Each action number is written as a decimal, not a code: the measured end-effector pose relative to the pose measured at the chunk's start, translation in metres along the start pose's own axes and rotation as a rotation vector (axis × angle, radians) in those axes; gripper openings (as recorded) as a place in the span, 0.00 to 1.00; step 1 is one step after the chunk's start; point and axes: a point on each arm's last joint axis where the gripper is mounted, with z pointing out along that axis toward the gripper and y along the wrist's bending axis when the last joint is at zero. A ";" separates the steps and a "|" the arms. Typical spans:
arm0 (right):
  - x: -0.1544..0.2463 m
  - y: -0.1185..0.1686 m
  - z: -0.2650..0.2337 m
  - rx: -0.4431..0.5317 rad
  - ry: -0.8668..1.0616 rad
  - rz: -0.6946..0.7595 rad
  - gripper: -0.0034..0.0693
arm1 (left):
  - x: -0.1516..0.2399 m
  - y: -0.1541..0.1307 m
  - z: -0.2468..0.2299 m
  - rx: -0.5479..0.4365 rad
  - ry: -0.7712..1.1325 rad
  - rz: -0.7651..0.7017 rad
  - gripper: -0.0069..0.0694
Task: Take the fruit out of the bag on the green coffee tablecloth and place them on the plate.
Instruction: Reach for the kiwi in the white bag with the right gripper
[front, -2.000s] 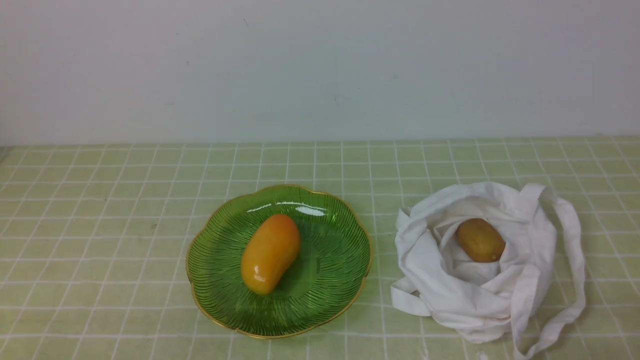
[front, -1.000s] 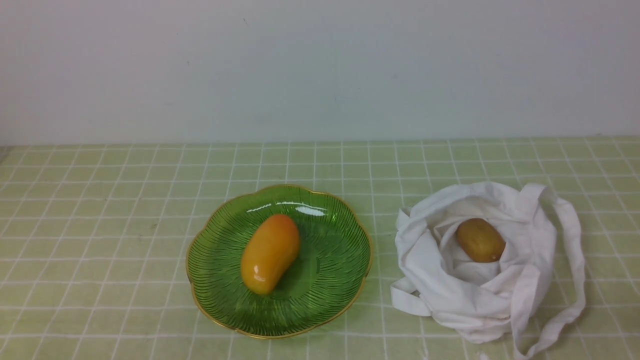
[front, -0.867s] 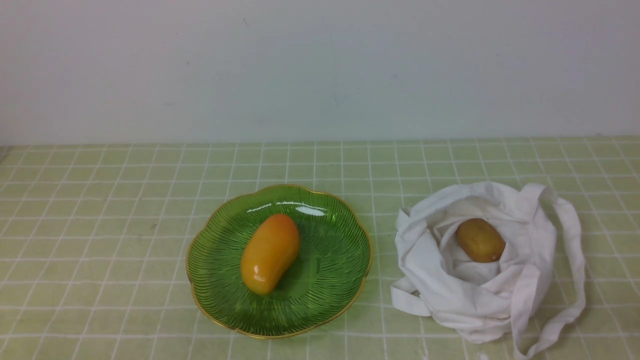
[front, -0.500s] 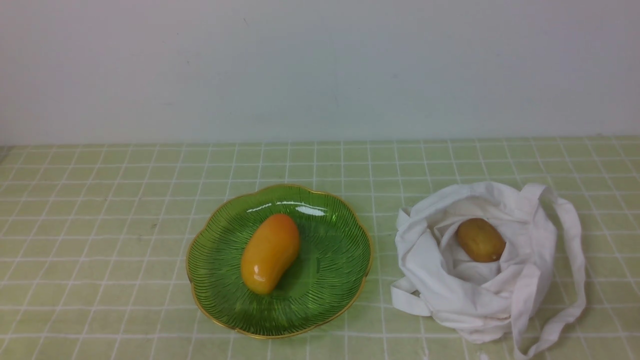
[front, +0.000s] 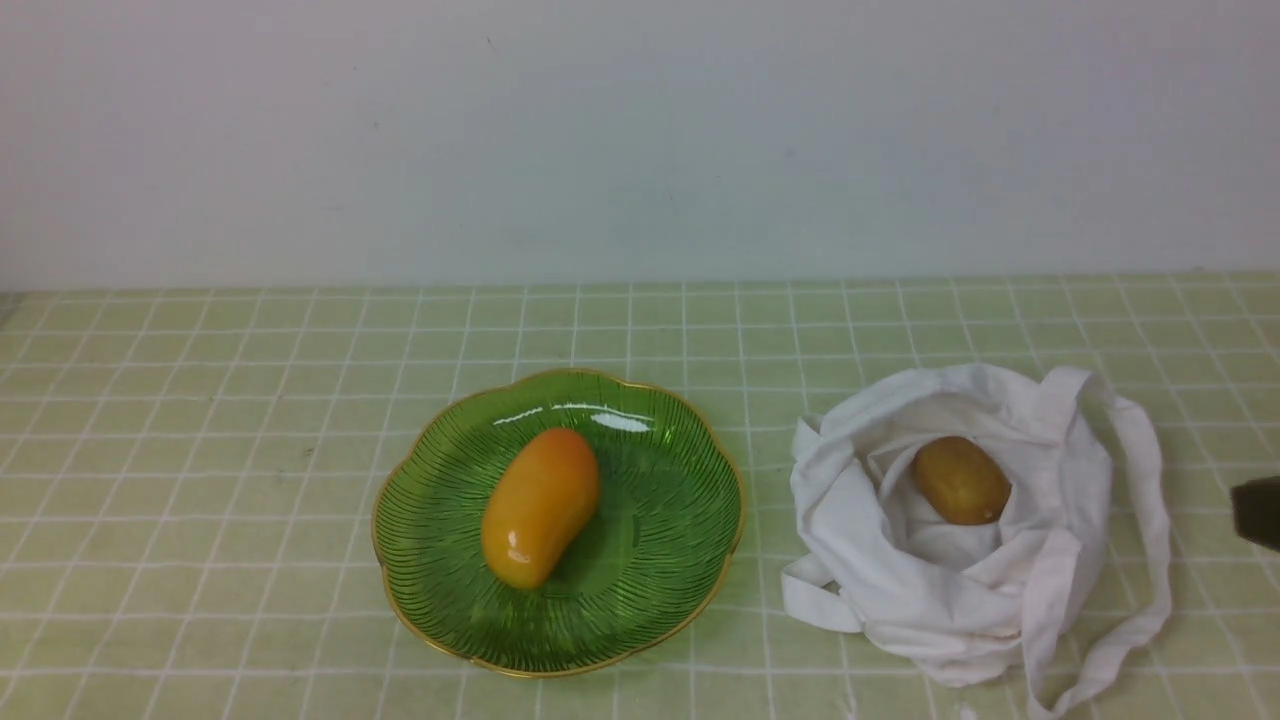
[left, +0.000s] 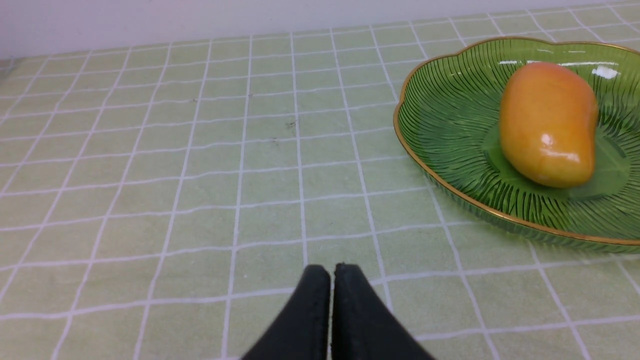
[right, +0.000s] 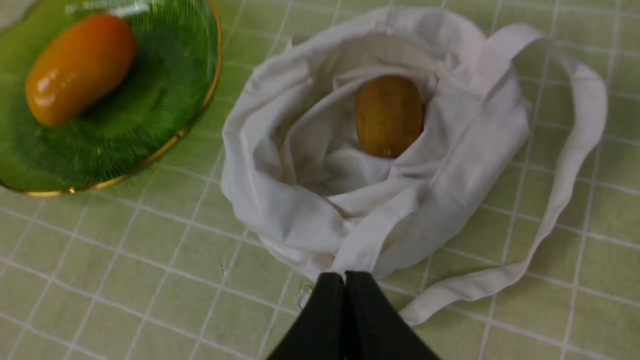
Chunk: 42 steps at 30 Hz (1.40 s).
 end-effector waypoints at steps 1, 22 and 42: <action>-0.006 -0.004 0.012 -0.011 0.042 -0.006 0.03 | 0.000 0.000 0.000 0.000 0.000 0.000 0.08; -0.056 -0.010 0.177 0.073 0.180 -0.143 0.50 | 0.000 0.000 0.000 0.000 0.000 0.000 0.08; -0.044 -0.016 0.207 0.078 0.252 -0.095 0.63 | 0.000 0.000 0.000 0.000 0.000 0.000 0.08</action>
